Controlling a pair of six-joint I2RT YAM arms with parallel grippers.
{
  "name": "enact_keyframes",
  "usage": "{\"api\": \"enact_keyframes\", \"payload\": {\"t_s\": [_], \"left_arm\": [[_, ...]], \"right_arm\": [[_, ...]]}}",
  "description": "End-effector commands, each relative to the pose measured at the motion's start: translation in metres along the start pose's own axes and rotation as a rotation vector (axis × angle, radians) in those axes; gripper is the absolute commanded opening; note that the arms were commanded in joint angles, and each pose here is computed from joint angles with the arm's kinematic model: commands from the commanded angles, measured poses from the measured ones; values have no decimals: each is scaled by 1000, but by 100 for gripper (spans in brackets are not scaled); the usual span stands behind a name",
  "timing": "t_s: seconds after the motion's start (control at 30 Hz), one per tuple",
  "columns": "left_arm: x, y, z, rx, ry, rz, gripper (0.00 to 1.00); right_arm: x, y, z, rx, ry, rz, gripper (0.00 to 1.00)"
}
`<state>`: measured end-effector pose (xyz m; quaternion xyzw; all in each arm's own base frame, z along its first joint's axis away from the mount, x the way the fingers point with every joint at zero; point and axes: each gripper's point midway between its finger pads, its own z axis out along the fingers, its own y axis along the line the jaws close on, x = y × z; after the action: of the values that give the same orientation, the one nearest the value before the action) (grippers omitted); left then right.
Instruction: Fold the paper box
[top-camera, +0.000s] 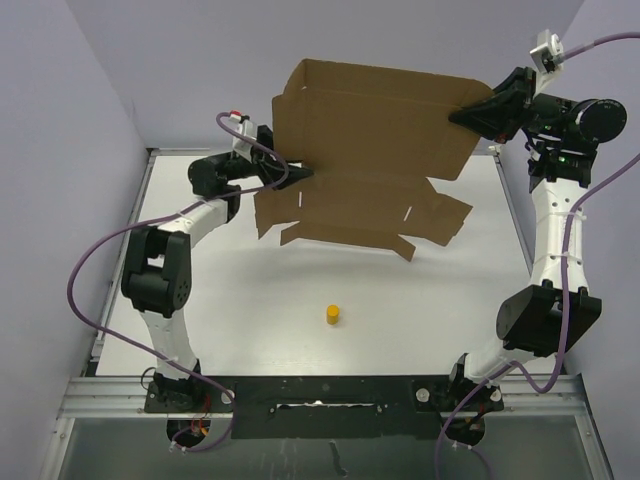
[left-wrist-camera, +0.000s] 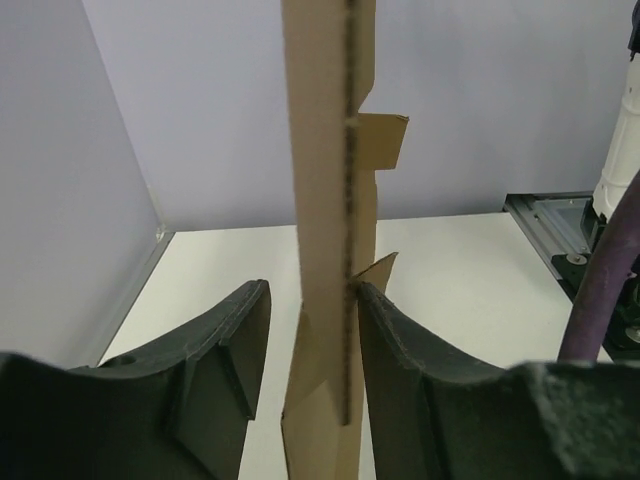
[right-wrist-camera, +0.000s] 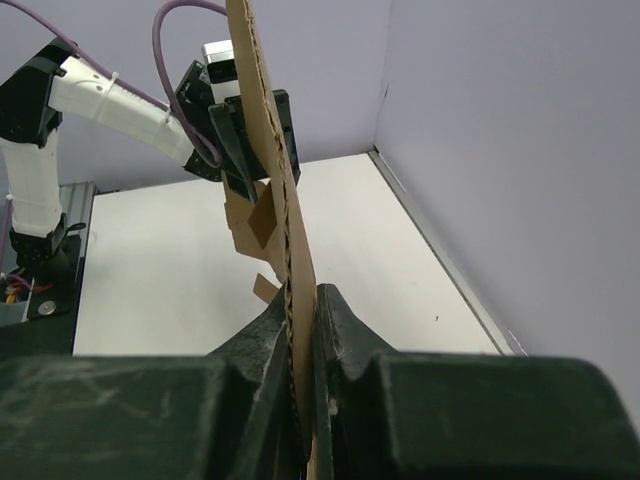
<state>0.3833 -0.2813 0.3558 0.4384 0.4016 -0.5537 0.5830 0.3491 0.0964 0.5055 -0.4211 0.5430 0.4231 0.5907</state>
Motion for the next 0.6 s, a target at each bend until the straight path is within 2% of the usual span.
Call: {"api": "enact_keyframes", "payload": {"t_s": [0.0, 0.13, 0.27, 0.3, 0.33, 0.43, 0.57], "left_arm": [[-4, 1, 10, 27, -28, 53, 32], [-5, 2, 8, 23, -29, 50, 1], [-14, 6, 2, -9, -47, 49, 0], [-17, 7, 0, -21, -55, 46, 5], [-21, 9, -3, -43, -72, 39, 18], [-36, 12, -18, -120, -116, 30, 43], [-63, 19, -67, -320, -210, -37, 63]], "right_arm": [[-26, 20, 4, 5, -33, -75, 0], [-25, 19, 4, 4, -29, -76, 0], [-21, 15, 2, 9, -24, -71, 0], [-20, 14, 1, 14, -24, -71, 0], [-20, 13, 0, 17, -23, -71, 0], [-21, 9, -5, 36, -25, -72, 0], [-23, 8, -9, 54, -28, -70, 0]]}}
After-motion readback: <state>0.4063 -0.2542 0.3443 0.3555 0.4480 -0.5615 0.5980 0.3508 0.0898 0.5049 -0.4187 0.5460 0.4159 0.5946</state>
